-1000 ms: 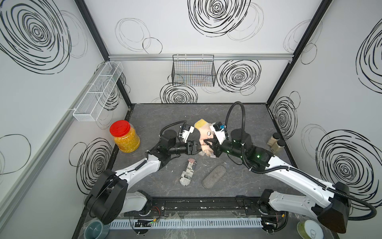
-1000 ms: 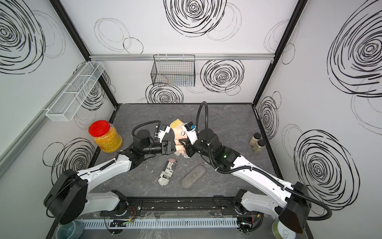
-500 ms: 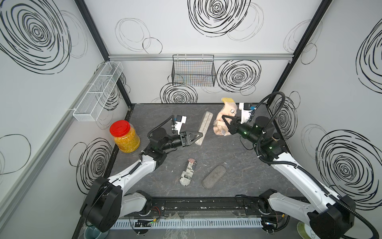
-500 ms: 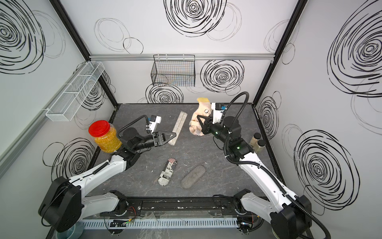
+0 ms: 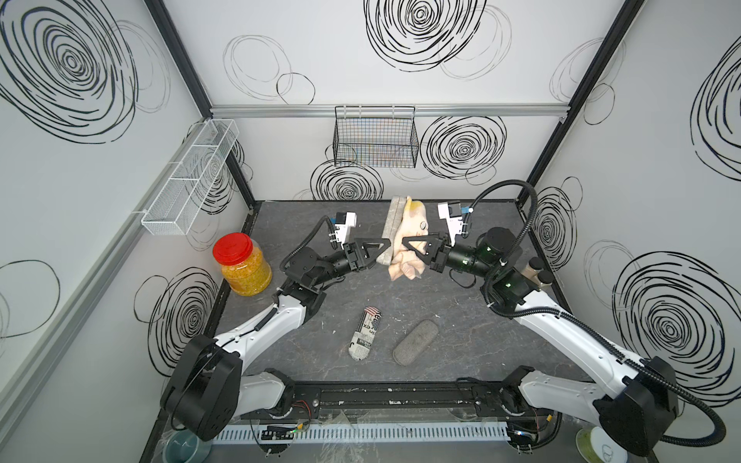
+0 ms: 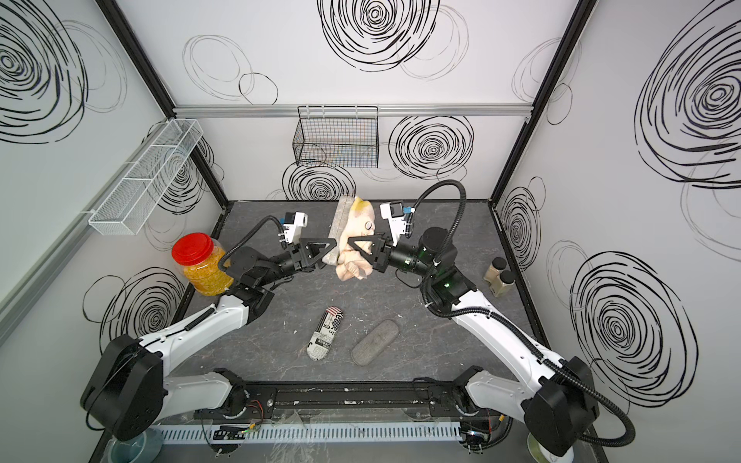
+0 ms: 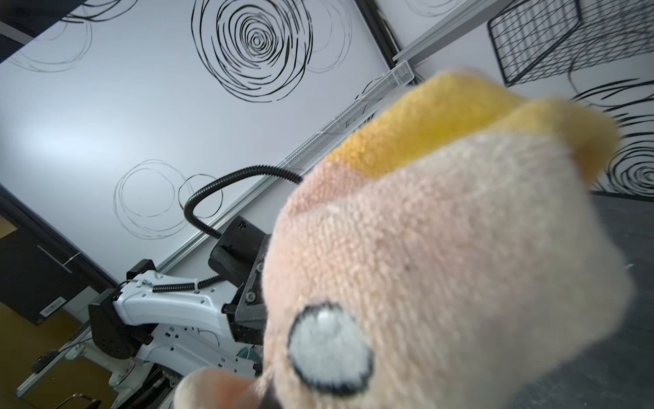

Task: Wipe the eyeglass case
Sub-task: Wipe the dirt from the eyeglass case.

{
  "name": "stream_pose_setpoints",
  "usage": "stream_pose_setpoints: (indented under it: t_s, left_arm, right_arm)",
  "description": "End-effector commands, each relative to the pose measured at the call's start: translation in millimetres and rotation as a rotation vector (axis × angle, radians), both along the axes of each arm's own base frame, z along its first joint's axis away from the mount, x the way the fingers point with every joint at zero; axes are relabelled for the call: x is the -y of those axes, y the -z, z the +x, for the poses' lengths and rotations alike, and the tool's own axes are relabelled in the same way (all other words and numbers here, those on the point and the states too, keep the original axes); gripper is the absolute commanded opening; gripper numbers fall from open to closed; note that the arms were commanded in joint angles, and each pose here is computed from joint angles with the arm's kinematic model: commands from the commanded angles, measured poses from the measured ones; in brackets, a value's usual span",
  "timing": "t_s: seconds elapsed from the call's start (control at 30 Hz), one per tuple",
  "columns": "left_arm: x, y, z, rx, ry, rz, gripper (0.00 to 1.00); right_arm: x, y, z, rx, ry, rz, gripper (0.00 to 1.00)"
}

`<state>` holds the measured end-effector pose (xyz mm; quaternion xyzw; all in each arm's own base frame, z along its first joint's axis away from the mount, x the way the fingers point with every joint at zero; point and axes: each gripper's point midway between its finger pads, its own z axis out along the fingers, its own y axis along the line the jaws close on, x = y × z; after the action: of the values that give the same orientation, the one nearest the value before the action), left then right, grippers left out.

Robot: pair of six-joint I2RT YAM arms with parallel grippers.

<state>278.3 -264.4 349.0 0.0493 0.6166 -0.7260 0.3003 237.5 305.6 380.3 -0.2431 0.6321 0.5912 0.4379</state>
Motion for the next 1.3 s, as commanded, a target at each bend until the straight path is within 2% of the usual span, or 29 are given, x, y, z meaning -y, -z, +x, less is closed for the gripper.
stream_pose_setpoints:
  t_s: [0.0,0.1,0.2,0.33,0.43,0.6,0.8,0.97,1.17,1.27]
  left_arm:
    - [-5.0,-33.0,-11.1,0.133,-0.008,-0.042,0.57]
    - [1.7,-28.7,-18.6,0.156,0.021,-0.022,0.57]
    - [11.0,-25.3,-27.5,0.169,0.061,-0.003,0.57]
    - [18.3,-22.9,-34.3,0.172,0.087,0.006,0.57]
    - [17.2,-21.1,-33.7,0.177,0.072,0.020,0.57]
    - [16.3,-23.9,-30.5,0.198,0.051,0.020,0.57]
    - [17.2,-19.6,-27.4,0.206,0.051,0.031,0.57]
    - [18.9,-11.8,-27.4,0.193,0.055,0.047,0.57]
    - [23.0,-0.3,-29.4,0.189,0.057,0.082,0.57]
    - [23.6,-0.7,-33.1,0.203,0.065,0.086,0.56]
  right_arm:
    - [-3.8,5.1,-5.8,0.027,-0.013,-0.024,0.11]
    - [10.4,-6.0,15.0,0.046,0.098,0.000,0.11]
    - [29.5,-13.0,50.0,0.026,0.213,0.024,0.11]
    - [45.6,-25.7,77.1,0.018,0.254,0.089,0.11]
    - [39.1,-25.4,73.2,0.005,0.215,0.079,0.11]
    - [13.8,7.2,42.5,-0.050,0.110,0.014,0.11]
    - [8.4,24.1,13.5,-0.041,0.115,0.004,0.11]
    - [25.0,-1.1,23.9,0.034,0.231,0.015,0.11]
    - [50.5,-18.2,65.9,0.004,0.323,0.039,0.11]
    - [49.2,-11.7,72.2,-0.025,0.313,0.029,0.11]
